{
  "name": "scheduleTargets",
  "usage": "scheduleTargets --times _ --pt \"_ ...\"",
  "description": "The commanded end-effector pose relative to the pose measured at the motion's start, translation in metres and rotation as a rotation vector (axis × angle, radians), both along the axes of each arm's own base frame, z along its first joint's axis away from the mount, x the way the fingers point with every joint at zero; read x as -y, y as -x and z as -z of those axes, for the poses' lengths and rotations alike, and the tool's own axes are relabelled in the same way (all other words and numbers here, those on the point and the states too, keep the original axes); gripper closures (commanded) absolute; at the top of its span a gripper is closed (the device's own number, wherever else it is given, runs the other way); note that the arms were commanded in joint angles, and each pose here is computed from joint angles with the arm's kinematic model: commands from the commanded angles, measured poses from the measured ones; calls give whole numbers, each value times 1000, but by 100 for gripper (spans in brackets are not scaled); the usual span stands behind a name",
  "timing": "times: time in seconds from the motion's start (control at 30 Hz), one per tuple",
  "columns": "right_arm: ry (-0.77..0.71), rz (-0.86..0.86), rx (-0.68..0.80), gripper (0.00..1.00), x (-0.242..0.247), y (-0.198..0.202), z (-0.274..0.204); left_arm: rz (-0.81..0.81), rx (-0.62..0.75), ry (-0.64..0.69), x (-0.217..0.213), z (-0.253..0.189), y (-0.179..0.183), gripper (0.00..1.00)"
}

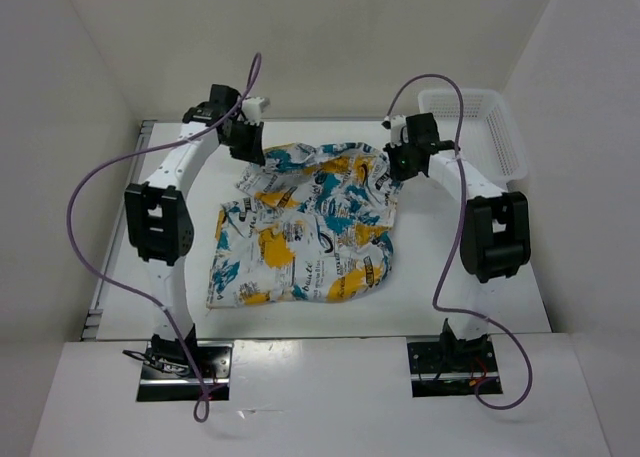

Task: Fold and stack the shorts
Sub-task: Fold the shorts

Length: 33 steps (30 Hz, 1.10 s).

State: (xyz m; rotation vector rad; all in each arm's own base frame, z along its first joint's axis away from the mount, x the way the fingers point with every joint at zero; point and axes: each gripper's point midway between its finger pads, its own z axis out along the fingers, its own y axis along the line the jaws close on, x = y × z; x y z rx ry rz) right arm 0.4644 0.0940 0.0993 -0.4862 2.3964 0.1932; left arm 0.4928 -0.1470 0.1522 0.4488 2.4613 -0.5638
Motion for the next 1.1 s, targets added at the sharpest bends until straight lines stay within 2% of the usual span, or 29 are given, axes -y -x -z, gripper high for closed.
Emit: scheduleTargets --times 0.0,0.03,0.13,0.2,0.33,0.37,0.47,0.57,0.77,0.87,1.03,1.07 --pt "22 -195 171 100 -44 18 -78 -53 77 -67 -20 -38 31 100" --pt "36 -232 169 100 -49 29 -77 -66 84 -83 -26 -43 43 100" --pt "92 -326 122 100 -55 69 -56 -124 27 -154 -53 -17 82 100" --pt "153 -391 143 100 -54 82 -54 -168 39 -187 -69 -11 92 100" --pt "292 -484 174 100 -36 108 -49 -240 64 -174 -100 -33 121 100" --pt "303 -507 183 100 -38 111 -49 -248 41 -178 -103 -31 132 100" --pt "326 -556 187 100 -34 121 -52 -282 91 -179 -114 -59 162 100" --pt "298 -620 170 100 -40 132 -57 -294 44 -195 -119 -53 199 100" --pt "304 -755 227 100 -48 160 -70 -300 -115 -240 -126 -14 262 100" --pt "332 -881 198 100 -57 192 -58 -285 -153 -227 -122 -13 278 100" --pt "309 -1040 105 100 -72 240 -30 -247 -445 -256 -120 35 326 100" --pt "305 -1068 96 100 -73 245 -24 -242 -456 -246 -118 36 327 100"
